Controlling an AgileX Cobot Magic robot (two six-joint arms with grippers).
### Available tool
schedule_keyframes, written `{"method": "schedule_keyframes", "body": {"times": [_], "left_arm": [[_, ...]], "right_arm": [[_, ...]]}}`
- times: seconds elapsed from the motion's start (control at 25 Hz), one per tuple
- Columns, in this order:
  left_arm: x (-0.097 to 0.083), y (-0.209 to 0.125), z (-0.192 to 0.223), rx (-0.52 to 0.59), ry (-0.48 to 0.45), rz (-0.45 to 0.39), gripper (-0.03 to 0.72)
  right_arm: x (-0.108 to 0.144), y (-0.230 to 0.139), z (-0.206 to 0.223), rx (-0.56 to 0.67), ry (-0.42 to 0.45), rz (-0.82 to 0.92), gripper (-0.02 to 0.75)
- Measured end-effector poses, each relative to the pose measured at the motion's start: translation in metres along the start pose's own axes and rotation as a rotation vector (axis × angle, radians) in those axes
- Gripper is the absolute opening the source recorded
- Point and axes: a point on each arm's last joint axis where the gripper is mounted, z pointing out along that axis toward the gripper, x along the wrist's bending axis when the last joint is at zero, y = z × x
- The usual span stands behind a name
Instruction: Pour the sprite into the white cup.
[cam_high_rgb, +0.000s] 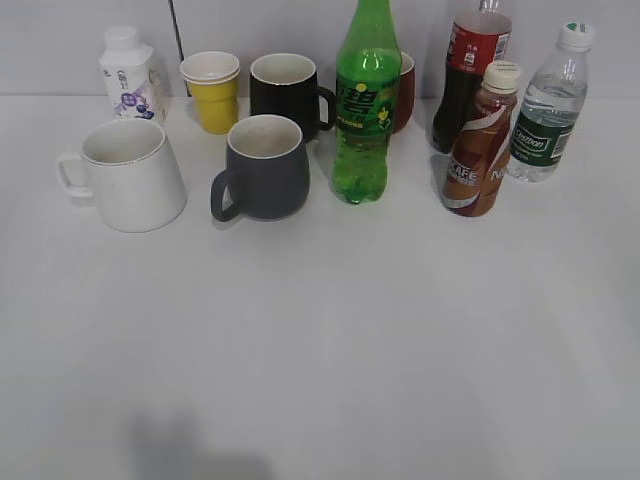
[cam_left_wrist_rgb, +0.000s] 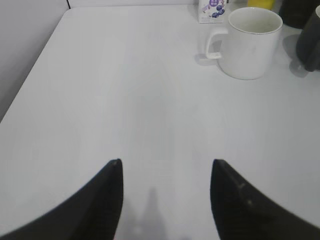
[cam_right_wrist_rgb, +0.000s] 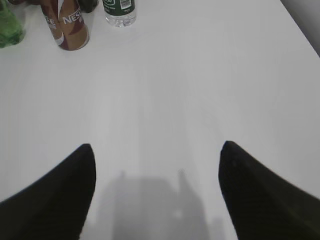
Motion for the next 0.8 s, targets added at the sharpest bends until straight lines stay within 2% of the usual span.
{"method": "schedule_keyframes", "body": {"times": [0.8], "left_arm": [[0.0,0.0,0.0,0.0,0.0,0.0,0.432]], "right_arm": [[0.0001,0.0,0.0,0.0,0.001,0.0,0.574]]}}
